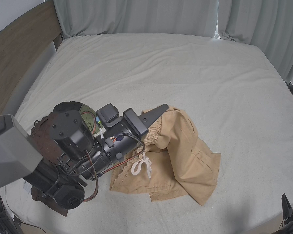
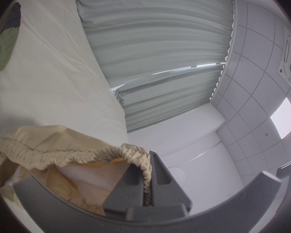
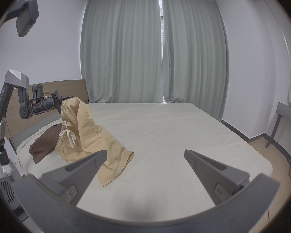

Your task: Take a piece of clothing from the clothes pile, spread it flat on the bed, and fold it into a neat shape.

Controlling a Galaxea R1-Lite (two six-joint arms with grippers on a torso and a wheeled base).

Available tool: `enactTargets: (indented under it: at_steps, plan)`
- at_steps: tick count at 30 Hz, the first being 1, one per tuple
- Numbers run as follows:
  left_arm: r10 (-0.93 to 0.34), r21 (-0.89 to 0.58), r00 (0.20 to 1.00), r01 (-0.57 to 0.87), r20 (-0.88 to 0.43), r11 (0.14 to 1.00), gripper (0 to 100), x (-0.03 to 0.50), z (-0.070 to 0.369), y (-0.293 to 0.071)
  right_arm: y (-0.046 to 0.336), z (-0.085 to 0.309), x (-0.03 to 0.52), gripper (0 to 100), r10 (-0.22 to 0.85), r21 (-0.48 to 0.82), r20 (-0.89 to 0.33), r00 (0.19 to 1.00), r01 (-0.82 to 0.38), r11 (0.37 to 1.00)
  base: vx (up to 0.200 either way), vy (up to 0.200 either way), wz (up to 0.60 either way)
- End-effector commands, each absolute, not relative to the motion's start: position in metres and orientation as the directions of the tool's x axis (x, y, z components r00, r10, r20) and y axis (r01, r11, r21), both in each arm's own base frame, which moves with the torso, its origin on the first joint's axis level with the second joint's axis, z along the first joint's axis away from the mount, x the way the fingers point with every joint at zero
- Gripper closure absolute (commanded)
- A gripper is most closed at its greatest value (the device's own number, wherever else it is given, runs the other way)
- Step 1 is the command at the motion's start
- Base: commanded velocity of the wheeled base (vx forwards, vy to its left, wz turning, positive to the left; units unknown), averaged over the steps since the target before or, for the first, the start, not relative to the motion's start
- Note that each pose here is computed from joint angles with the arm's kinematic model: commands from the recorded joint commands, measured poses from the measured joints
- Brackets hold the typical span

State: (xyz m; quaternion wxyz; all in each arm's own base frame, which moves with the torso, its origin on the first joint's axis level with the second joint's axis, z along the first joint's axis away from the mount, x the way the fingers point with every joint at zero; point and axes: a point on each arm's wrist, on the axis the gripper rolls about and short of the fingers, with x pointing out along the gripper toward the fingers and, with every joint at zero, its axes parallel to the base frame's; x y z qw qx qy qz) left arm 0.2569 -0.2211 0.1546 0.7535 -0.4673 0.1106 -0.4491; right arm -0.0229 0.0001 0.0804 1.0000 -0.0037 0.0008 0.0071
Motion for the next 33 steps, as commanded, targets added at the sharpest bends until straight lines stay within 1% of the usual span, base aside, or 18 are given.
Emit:
enactTargets:
  at_steps: [1, 11, 14, 17, 18, 19, 23, 24, 25, 27, 29, 30, 33]
  plan:
    - [-0.749, -0.809, 0.620, 0.551, 0.233, 0.204, 100, 0.266, 0.150, -0.204, 0.000, 0.075, -0.022, 0, 0.015, -0.008, -0.008, 1.000, -0.015, 1.000, 0.000, 0.000, 0.00]
    - [-0.706, -0.818, 0.678, 0.515, 0.204, 0.257, 100, 0.268, 0.148, -0.177, 0.000, 0.075, -0.022, 0, 0.015, -0.008, -0.008, 1.000, -0.015, 1.000, 0.000, 0.000, 0.00]
    - [-0.694, -0.823, 0.696, 0.495, 0.184, 0.279, 100, 0.269, 0.143, -0.170, 0.000, 0.075, -0.022, 0, 0.015, -0.008, -0.008, 1.000, -0.015, 1.000, 0.000, 0.000, 0.00]
    - [-0.687, -0.826, 0.714, 0.464, 0.134, 0.321, 100, 0.268, 0.132, -0.163, 0.000, 0.075, -0.022, 0, 0.015, -0.008, -0.008, 1.000, -0.015, 1.000, 0.000, 0.000, 0.00]
    - [-0.687, -0.826, 0.714, 0.464, 0.134, 0.321, 100, 0.268, 0.132, -0.163, 0.000, 0.075, -0.022, 0, 0.015, -0.008, -0.008, 1.000, -0.015, 1.000, 0.000, 0.000, 0.00]
    - [-0.675, -0.804, 0.731, 0.460, 0.101, 0.378, 100, 0.269, 0.124, -0.156, 0.000, 0.075, -0.022, 0, 0.015, -0.008, -0.008, 1.000, -0.015, 1.000, 0.000, 0.000, 0.00]
    - [-0.641, -0.762, 0.767, 0.435, 0.034, 0.479, 100, 0.275, 0.106, -0.142, 0.000, 0.075, -0.022, 0, 0.017, -0.012, -0.008, 1.000, -0.017, 1.000, 0.000, 0.000, 0.00]
    - [-0.641, -0.762, 0.767, 0.435, 0.034, 0.479, 100, 0.275, 0.106, -0.142, 0.000, 0.075, -0.022, 0, 0.017, -0.012, -0.008, 1.000, -0.017, 1.000, 0.000, 0.000, 0.00]
    - [-0.622, -0.751, 0.782, 0.424, 0.022, 0.506, 100, 0.280, 0.102, -0.135, 0.000, 0.075, -0.022, 0, 0.017, -0.014, -0.008, 1.000, -0.017, 1.000, 0.000, 0.000, 0.00]
    - [-0.603, -0.740, 0.798, 0.416, 0.018, 0.528, 100, 0.285, 0.100, -0.129, 0.000, 0.075, -0.022, 0, 0.018, -0.012, -0.006, 1.000, -0.018, 1.000, 0.000, 0.000, 0.00]
    - [-0.603, -0.740, 0.798, 0.416, 0.018, 0.528, 100, 0.285, 0.100, -0.129, 0.000, 0.075, -0.022, 0, 0.018, -0.012, -0.006, 1.000, -0.018, 1.000, 0.000, 0.000, 0.00]
    - [-0.576, -0.698, 0.818, 0.414, 0.003, 0.584, 100, 0.290, 0.097, -0.118, 0.000, 0.075, -0.022, 0, 0.018, -0.014, -0.008, 1.000, -0.019, 1.000, 0.000, 0.000, 0.00]
    - [-0.572, -0.685, 0.820, 0.400, -0.030, 0.609, 100, 0.290, 0.088, -0.117, 0.000, 0.075, -0.022, 0, 0.018, -0.014, -0.008, 1.000, -0.019, 1.000, 0.000, 0.000, 0.00]
